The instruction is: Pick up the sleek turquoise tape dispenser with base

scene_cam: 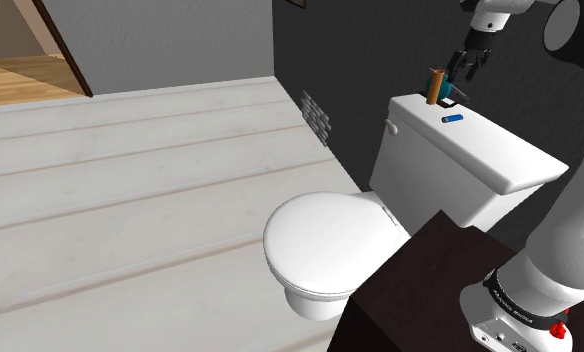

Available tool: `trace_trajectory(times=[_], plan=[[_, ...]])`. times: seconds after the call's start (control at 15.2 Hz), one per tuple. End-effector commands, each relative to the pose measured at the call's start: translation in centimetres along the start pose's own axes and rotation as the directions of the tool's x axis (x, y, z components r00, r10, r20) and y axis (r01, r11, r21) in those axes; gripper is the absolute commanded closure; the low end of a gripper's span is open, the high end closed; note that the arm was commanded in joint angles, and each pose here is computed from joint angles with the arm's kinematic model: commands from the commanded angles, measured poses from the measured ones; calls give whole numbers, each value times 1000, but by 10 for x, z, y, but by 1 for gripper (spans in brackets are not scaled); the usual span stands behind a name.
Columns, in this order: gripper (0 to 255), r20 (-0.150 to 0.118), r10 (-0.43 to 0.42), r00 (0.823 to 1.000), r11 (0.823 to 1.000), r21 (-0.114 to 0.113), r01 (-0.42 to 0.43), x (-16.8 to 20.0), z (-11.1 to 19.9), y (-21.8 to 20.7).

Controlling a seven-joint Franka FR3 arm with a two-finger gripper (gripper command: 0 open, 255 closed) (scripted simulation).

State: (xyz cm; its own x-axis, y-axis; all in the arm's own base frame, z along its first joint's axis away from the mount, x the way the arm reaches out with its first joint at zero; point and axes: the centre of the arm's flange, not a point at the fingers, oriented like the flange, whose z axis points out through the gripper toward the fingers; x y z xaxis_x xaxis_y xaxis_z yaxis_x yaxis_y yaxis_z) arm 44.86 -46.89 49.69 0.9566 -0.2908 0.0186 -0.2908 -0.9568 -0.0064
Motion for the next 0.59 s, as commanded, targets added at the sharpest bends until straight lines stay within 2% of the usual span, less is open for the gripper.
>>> trace_trajectory(times=[0.0,0.4,0.53], plan=[[0,0,1,1000,1000,2,-1,5,7,7],[0,0,1,1000,1000,2,-1,4,41,7],[0,0,1,1000,1000,2,-1,4,41,7]])
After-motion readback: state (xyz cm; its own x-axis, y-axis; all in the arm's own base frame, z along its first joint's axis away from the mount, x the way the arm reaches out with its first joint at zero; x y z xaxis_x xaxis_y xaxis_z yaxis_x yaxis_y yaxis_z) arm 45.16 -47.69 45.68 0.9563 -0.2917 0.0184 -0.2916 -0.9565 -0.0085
